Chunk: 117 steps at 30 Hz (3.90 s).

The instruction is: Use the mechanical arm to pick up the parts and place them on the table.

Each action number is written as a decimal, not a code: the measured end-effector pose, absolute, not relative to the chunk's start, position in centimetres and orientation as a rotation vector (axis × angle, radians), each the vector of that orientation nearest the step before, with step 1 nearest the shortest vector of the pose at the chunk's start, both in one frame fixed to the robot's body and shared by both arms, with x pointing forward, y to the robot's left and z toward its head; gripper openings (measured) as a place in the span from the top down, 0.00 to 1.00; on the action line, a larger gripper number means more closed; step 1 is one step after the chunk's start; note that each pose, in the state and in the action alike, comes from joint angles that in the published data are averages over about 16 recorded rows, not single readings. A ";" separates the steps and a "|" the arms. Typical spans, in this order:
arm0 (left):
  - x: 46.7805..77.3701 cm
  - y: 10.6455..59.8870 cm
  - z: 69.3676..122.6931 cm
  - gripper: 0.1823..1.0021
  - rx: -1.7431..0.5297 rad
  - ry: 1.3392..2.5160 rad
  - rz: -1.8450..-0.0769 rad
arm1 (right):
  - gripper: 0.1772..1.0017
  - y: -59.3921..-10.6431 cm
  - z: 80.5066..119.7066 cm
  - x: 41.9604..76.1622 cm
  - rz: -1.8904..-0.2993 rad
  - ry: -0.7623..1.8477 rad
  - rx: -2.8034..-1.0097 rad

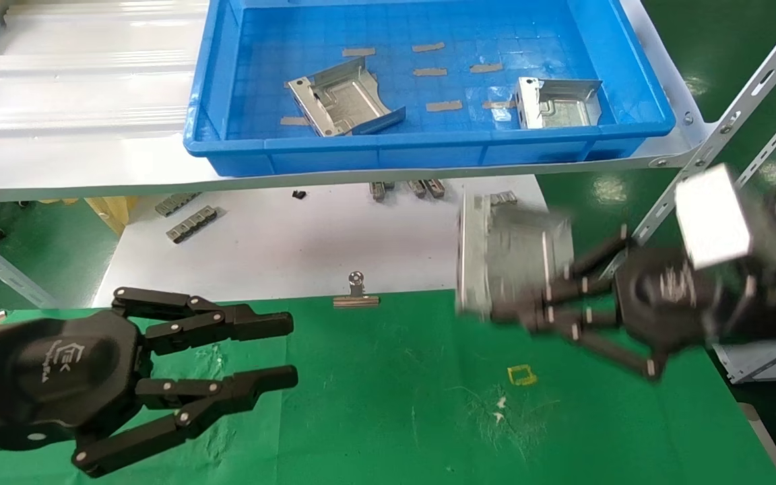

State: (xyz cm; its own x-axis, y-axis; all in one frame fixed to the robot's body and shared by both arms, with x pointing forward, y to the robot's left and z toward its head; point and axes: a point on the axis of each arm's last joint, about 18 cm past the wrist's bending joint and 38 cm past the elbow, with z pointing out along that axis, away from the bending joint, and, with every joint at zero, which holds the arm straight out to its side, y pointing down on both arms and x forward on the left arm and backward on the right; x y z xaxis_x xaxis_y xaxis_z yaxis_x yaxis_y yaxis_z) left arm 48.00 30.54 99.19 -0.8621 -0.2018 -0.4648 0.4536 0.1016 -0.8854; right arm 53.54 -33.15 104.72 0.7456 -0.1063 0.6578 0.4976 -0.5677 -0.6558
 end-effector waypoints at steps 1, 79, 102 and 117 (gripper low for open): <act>48.0 30.5 99.2 0.78 0.245 1.909 -1.811 | 0.98 -33.5 103.8 53.7 -0.822 -0.307 -2.043; 48.0 30.5 99.2 0.00 0.245 1.909 -1.811 | 0.23 -34.7 102.6 61.1 -0.729 0.021 -1.861; 48.0 30.6 99.2 0.00 0.244 1.909 -1.811 | 0.00 -33.7 101.5 60.8 -0.700 -0.015 -1.836; 48.0 30.6 99.2 0.00 0.244 1.909 -1.811 | 0.00 -31.9 100.1 58.4 -0.618 -0.077 -1.732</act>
